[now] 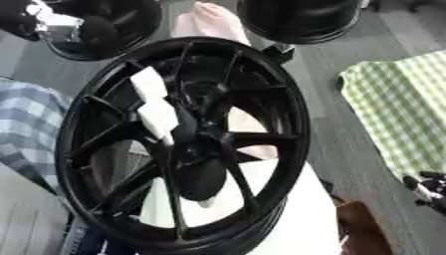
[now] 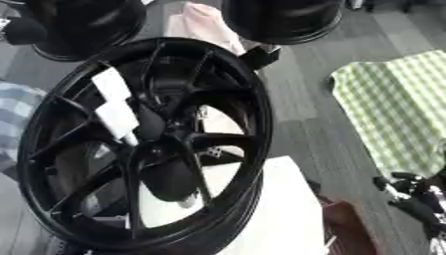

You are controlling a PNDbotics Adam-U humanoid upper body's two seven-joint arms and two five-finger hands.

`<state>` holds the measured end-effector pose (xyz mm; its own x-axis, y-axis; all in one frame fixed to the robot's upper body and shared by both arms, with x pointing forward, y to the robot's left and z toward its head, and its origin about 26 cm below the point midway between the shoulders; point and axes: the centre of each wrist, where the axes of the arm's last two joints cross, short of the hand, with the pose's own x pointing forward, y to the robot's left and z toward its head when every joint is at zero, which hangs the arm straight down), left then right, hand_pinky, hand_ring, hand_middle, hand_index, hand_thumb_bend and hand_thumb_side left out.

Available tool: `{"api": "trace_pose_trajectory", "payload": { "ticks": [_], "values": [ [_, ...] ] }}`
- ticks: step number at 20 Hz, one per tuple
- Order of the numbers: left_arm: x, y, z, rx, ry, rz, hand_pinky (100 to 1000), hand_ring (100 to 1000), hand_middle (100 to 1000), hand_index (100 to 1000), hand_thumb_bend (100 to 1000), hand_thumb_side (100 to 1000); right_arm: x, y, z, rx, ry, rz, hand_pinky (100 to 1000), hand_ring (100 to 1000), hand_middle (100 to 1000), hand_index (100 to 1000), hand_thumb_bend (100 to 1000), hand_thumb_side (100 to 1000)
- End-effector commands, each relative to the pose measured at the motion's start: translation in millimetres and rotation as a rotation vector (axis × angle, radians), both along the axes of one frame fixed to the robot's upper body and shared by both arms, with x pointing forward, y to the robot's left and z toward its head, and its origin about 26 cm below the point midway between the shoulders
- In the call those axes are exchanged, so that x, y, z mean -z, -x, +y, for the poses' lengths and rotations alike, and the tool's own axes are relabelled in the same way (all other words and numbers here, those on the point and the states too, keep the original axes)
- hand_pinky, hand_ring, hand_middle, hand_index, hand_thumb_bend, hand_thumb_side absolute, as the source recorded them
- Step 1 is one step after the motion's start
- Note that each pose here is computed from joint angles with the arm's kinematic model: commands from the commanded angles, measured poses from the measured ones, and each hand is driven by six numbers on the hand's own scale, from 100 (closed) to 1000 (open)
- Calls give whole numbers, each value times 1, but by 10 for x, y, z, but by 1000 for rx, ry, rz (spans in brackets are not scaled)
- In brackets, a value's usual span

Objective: Pull the pin out of the wheel hub.

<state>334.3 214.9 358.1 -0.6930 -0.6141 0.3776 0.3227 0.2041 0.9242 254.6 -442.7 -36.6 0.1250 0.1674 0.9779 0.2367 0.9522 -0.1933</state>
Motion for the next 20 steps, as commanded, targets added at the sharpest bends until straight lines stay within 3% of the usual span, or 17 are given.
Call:
{"api": "trace_pose_trajectory", "payload": {
  "ticks": [1, 13, 20],
  "values": [
    [-97, 138, -88, -24, -4, -6, 688, 618, 587, 791, 541, 583, -164, -40, -111, -2, 47, -26, 492, 629, 512, 680, 602, 265],
    [95, -27, -218, -109, -67, 124, 674, 585, 659, 848, 565, 588, -171, -49, -111, -5, 47, -27, 492, 628, 512, 680, 603, 265],
    [155, -54, -242, -120, -96, 170, 700, 689, 734, 868, 574, 587, -177, -57, -105, -6, 49, -31, 492, 628, 512, 680, 605, 265]
  ]
}}
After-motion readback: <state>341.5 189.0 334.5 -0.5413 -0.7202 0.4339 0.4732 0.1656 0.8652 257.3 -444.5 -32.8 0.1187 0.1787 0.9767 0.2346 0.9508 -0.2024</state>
